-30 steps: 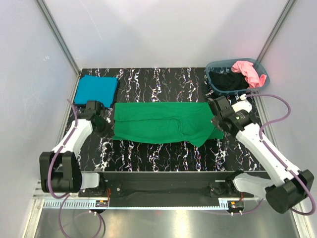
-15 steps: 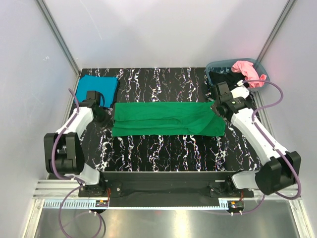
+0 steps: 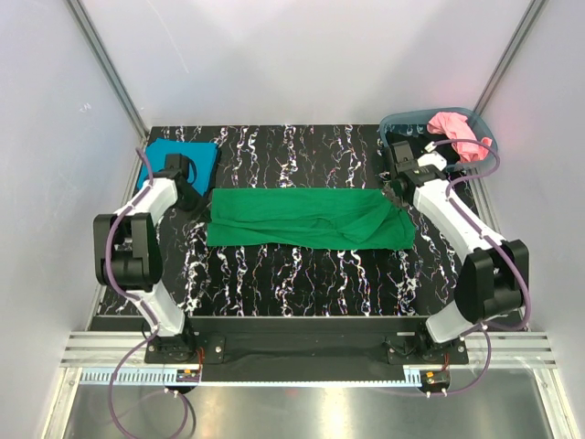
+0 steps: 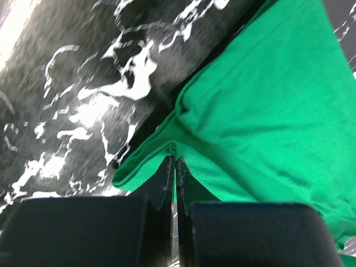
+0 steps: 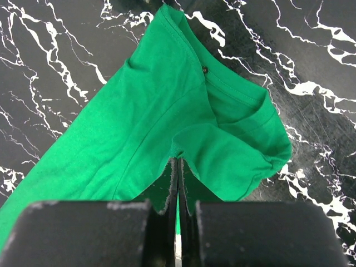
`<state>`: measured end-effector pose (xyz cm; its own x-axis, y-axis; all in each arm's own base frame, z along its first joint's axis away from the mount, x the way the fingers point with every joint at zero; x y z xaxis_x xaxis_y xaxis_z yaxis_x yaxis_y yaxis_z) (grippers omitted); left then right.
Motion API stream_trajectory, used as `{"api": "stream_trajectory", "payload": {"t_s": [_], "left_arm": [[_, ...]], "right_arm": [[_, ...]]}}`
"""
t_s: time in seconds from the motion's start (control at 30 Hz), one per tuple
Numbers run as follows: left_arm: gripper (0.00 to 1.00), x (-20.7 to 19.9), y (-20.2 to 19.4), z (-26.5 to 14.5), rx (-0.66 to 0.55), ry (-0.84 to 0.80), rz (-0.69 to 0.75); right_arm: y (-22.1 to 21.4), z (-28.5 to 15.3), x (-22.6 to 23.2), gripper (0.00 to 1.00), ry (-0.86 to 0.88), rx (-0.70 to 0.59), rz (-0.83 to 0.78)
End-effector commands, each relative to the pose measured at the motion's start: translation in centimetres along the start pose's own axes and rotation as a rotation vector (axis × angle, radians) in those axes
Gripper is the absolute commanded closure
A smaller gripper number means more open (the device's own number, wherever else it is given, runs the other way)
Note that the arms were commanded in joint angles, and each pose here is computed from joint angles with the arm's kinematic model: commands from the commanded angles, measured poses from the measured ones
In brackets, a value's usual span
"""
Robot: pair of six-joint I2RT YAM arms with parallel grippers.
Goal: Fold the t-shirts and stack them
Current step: Fold the tshirt
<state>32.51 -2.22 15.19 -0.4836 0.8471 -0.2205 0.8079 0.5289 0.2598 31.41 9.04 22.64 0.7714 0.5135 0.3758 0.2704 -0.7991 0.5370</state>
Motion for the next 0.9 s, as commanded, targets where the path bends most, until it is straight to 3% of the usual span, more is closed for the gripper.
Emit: {"api": "stream_trajectory", "payload": {"t_s": [0.0, 0.37, 0.87], "left_arm": [[1.0, -0.3, 1.5, 0.0, -0.029, 0.003, 0.02], [0.94, -0.4, 2.7, 0.9, 0.003, 0.059, 0.053], [1.0, -0.4, 3.0, 1.8, 0.043, 0.097, 0.048]], "right_arm": [[1.0, 0.2, 1.7, 1.0, 0.048, -0.022, 0.019], [0.7, 2.9, 3.6, 1.0, 0.034, 0.023, -0.017], [2.2, 3.0, 4.5, 1.0, 0.007, -0.023, -0.015]]}}
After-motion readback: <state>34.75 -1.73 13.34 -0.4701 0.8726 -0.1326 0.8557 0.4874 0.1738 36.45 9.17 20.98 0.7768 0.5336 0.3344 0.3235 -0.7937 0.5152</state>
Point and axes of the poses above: each gripper's point midway between its finger pads, its own z axis out along the fingers, its own x axis along the line the jaws close on, y = z × x, the point moved 10 cm from there along -z, back along the fingers, and after that the axes turned 15 degrees about z, right-handed, at the moved point
